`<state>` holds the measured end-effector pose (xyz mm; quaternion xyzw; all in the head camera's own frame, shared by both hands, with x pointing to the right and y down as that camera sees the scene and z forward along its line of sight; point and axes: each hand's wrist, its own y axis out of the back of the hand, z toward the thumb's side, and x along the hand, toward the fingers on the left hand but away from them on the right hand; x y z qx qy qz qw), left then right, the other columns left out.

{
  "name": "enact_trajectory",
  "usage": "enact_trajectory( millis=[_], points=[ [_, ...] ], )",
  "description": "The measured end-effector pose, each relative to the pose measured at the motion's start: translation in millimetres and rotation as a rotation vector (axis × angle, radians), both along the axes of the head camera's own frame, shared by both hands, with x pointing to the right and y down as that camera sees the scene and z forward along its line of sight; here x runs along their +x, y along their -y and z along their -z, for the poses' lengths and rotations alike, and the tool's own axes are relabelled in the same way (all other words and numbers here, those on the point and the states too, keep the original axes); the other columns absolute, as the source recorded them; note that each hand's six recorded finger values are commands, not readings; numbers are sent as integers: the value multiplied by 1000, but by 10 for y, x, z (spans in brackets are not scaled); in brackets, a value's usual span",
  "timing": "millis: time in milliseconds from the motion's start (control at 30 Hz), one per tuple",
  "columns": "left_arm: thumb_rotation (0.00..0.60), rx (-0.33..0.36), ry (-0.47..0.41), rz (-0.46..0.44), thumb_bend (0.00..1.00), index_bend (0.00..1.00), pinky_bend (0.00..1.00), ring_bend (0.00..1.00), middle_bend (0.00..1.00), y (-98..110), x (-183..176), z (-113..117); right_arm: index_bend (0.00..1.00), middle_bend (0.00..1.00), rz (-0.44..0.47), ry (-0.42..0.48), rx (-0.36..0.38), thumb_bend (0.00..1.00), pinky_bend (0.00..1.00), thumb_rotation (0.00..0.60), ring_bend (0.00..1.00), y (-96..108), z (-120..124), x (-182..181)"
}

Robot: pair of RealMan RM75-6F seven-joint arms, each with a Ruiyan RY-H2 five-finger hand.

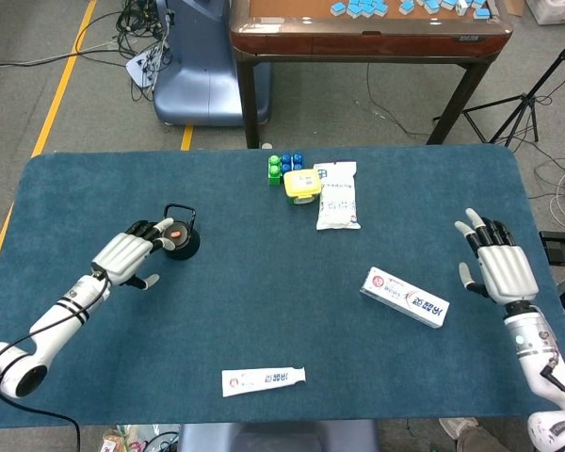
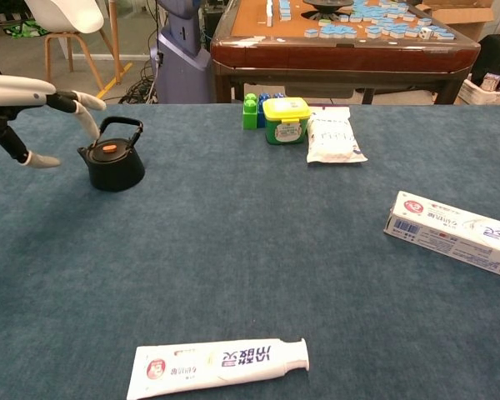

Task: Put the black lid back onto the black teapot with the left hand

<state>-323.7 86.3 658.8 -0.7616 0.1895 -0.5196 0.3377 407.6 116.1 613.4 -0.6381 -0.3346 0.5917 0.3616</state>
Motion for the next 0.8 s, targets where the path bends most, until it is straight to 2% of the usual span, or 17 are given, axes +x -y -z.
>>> enact_trajectory(
  millis=[233, 467, 600, 800],
  points=[
    [600, 125, -19, 21, 306, 265, 0, 0, 0, -321, -60, 533, 117, 0, -11, 4, 6, 517, 0, 600, 0, -205, 91, 60],
    [600, 270, -29, 112, 305, 244, 0, 0, 0, -828, -413, 989, 117, 0, -14, 7, 7, 518, 0, 600, 0, -509, 195, 97],
    [600, 318, -32, 163, 305, 240, 0, 0, 0, -1211, -639, 1118, 117, 0, -5, 9, 16, 517, 0, 600, 0, -706, 267, 89],
    [600, 359, -19, 211, 305, 240, 0, 0, 0, -1713, -882, 1130, 117, 0, 4, 9, 29, 517, 0, 600, 0, -1094, 364, 85]
  ],
)
